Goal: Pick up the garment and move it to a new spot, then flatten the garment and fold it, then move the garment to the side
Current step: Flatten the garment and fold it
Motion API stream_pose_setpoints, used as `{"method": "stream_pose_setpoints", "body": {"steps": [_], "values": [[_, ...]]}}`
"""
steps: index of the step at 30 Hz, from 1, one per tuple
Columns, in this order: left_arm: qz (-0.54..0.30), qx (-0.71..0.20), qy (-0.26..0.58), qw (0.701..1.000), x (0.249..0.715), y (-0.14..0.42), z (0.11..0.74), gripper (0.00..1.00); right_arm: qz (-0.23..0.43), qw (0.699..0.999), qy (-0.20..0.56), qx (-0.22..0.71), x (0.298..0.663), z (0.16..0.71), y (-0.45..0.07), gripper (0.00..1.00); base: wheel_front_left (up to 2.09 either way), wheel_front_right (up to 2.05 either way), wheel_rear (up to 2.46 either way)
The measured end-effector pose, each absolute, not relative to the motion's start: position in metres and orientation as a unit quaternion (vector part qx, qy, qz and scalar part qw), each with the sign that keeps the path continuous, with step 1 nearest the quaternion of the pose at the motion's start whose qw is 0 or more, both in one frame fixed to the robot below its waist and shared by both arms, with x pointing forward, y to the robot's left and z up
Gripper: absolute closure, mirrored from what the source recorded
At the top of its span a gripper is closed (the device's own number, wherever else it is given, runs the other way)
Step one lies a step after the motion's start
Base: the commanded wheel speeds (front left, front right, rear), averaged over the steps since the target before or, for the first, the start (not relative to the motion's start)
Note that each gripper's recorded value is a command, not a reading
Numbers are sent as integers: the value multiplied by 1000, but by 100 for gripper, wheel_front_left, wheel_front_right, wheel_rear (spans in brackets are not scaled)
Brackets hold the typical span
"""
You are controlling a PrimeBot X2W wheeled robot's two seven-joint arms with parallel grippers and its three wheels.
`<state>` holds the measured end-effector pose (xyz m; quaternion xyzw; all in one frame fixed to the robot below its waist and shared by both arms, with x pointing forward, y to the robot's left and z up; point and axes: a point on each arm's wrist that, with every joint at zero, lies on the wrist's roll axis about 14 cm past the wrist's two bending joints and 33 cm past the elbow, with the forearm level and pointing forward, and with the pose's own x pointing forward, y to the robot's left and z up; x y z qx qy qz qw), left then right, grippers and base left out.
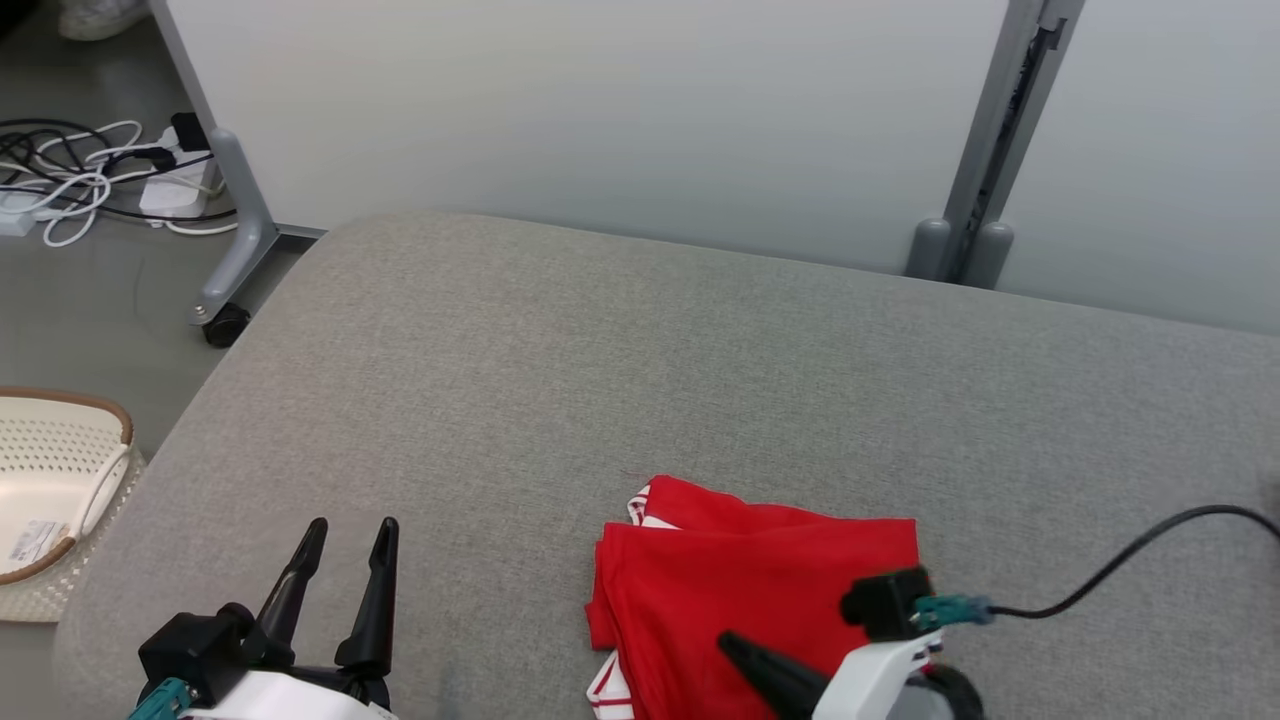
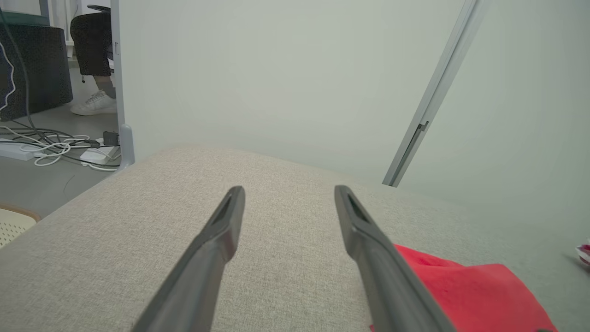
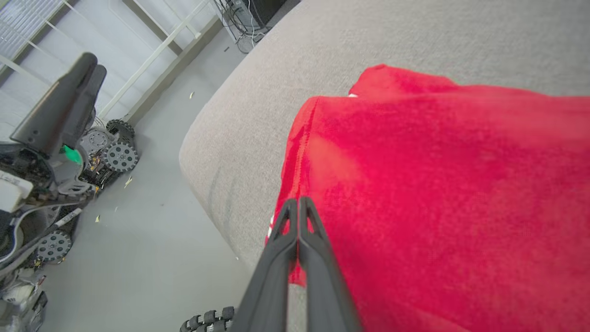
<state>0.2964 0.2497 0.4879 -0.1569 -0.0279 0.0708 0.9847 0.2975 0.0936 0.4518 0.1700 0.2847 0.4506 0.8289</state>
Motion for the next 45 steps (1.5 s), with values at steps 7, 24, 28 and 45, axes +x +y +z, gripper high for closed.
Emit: {"method": "stream_pose_setpoints", "body": {"steps": [7,24,28,45], "values": [[58,-161,-34,985,305,242,492,0,393,878,197,189,342,478,54,65,0,0,0],[25,-153,-72,985,333,226,520,0,189,961,-45,199,393,550,-84,0,0,0,0],[23,-147,-80,986,339,228,526,0,160,970,-63,171,389,548,-102,0,0,0,0],[30,-134,-78,987,348,232,524,0,92,988,-48,114,377,516,-136,0,0,0,0]]}}
